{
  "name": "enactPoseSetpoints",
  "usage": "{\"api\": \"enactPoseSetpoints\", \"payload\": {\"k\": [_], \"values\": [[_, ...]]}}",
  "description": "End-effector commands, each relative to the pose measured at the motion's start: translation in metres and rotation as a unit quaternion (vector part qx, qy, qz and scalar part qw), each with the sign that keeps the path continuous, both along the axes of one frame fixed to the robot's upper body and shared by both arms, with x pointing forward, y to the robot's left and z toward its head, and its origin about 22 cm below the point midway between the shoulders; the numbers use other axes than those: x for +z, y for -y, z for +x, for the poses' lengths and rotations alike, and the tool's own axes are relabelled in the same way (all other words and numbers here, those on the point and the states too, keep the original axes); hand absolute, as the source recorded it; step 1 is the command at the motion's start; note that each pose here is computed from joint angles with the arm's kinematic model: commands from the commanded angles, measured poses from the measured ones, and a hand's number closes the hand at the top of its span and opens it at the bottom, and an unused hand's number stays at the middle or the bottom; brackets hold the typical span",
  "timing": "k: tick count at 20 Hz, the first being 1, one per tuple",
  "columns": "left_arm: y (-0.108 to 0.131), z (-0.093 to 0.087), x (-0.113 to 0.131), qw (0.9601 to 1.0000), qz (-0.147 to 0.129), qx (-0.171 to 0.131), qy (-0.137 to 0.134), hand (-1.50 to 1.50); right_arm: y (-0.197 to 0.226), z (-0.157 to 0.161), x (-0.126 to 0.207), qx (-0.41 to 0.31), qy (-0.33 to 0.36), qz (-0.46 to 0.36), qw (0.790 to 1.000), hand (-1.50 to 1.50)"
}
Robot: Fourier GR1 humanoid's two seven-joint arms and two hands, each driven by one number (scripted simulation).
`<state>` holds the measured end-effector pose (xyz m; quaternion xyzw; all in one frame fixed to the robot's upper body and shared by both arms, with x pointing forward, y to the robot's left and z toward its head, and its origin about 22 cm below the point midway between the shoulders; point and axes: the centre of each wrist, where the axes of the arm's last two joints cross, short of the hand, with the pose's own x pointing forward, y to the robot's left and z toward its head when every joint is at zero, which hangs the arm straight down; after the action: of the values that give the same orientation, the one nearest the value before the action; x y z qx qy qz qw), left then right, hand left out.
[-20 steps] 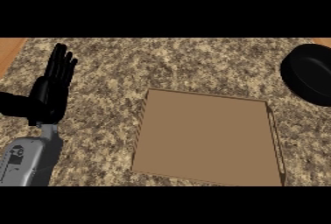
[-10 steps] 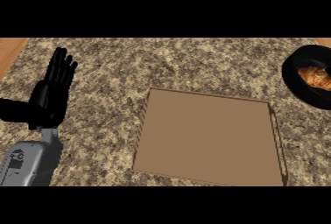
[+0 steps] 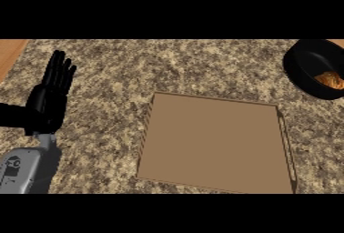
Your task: Pick the croissant from the tray and place it in the pot
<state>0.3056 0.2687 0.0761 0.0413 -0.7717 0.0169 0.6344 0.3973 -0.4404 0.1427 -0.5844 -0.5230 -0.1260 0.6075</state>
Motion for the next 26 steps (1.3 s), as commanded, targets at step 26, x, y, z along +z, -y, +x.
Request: {"api": "enactPoseSetpoints", "payload": {"k": [26], "values": [[-0.018,-0.004,0.014,0.9999,0.003,0.013,0.006,0.00,0.115,-0.199,-0.022,-0.060,0.204,0.026,0.977,-1.50]]}}
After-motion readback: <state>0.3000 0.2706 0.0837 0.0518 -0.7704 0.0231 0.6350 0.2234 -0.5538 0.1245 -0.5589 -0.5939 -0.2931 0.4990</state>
